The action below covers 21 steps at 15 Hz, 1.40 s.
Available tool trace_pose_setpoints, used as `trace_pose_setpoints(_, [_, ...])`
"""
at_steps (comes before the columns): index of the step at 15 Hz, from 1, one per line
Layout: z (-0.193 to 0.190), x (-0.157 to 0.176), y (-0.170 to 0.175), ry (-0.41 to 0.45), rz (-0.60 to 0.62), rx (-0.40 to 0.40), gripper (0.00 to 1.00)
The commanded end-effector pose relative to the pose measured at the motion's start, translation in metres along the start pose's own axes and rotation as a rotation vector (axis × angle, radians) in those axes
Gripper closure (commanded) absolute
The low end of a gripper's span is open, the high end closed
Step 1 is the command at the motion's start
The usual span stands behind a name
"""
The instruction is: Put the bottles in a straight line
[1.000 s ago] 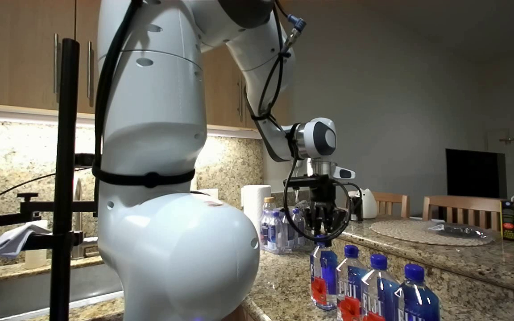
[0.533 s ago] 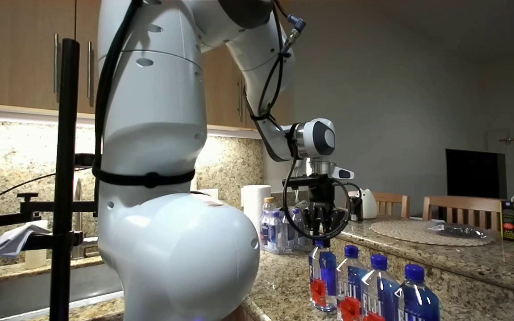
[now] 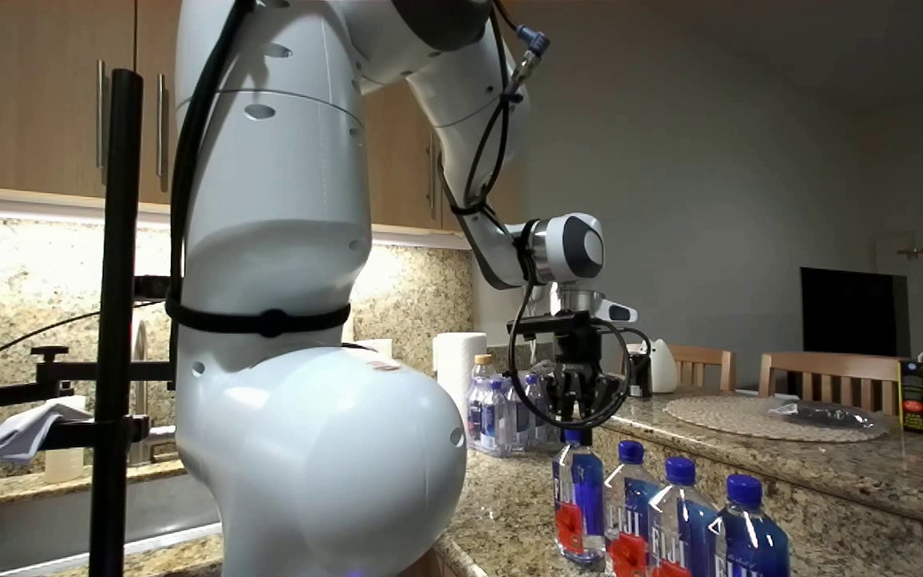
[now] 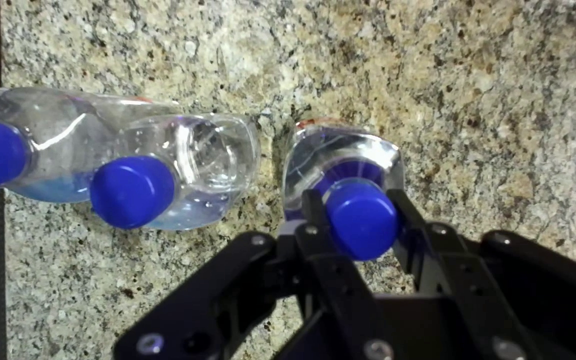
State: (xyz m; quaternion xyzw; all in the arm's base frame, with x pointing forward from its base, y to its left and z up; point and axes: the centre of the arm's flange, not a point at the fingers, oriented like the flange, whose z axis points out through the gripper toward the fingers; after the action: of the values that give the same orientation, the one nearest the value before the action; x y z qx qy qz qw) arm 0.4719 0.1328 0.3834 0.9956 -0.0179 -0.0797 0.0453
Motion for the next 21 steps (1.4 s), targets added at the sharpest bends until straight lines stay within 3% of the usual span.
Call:
trace_pose_setpoints(1, [-0.001, -0.001, 0.009, 0.005, -0.021, -0.01, 0.86])
trace_pose_setpoints(21, [-0.002, 0.006, 0.021, 0.02, -0.033, -0.029, 0.86])
